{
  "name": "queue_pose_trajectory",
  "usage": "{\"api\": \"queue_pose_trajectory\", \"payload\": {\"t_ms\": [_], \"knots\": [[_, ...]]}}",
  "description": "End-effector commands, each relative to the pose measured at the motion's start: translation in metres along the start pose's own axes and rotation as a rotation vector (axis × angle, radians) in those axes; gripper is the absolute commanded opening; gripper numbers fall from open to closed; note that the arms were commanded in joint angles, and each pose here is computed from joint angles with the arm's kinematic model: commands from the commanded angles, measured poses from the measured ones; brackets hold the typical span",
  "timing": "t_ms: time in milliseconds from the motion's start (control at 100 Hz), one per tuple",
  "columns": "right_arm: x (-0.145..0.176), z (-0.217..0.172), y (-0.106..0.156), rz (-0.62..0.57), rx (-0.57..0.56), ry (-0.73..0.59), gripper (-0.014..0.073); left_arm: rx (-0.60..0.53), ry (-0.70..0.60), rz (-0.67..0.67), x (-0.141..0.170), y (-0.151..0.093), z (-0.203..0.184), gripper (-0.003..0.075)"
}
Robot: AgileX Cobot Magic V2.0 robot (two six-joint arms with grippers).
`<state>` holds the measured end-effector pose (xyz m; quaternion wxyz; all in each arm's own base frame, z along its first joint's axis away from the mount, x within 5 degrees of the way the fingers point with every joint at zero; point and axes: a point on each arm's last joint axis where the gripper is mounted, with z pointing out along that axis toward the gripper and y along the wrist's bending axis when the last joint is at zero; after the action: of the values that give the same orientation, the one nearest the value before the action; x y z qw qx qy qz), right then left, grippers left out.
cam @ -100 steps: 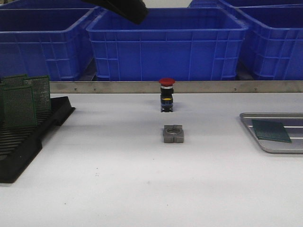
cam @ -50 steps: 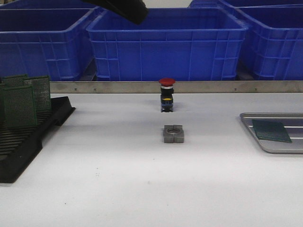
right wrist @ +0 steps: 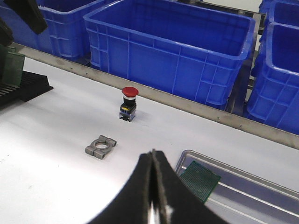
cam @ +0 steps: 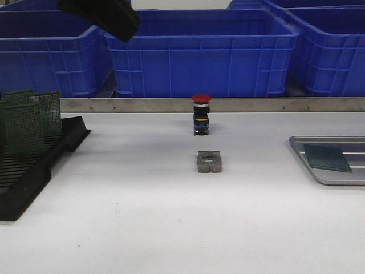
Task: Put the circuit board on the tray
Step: 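Withdraw the right gripper and move the left gripper back toward the rack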
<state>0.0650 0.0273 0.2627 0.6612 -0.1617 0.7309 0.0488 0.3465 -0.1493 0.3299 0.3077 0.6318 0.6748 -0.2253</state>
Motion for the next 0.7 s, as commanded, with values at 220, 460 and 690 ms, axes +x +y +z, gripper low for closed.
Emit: {"api": "queue_pose_trajectory", "payload": {"t_ms": [220, 460, 690], "knots": [[-0.009, -0.001, -0.002, 0.020, 0.011, -0.035, -0.0113, -0.158, 0.093, 0.033, 0.011, 0.001, -0.064, 0.0472], [-0.009, -0.001, -0.002, 0.020, 0.010, -0.035, -0.0113, -0.239, 0.265, 0.021, 0.042, 0.012, -0.085, 0.0472], [-0.009, -0.001, -0.002, 0.020, 0.009, -0.034, -0.0113, -0.239, 0.361, 0.043, 0.063, 0.018, -0.092, 0.0472]]}}
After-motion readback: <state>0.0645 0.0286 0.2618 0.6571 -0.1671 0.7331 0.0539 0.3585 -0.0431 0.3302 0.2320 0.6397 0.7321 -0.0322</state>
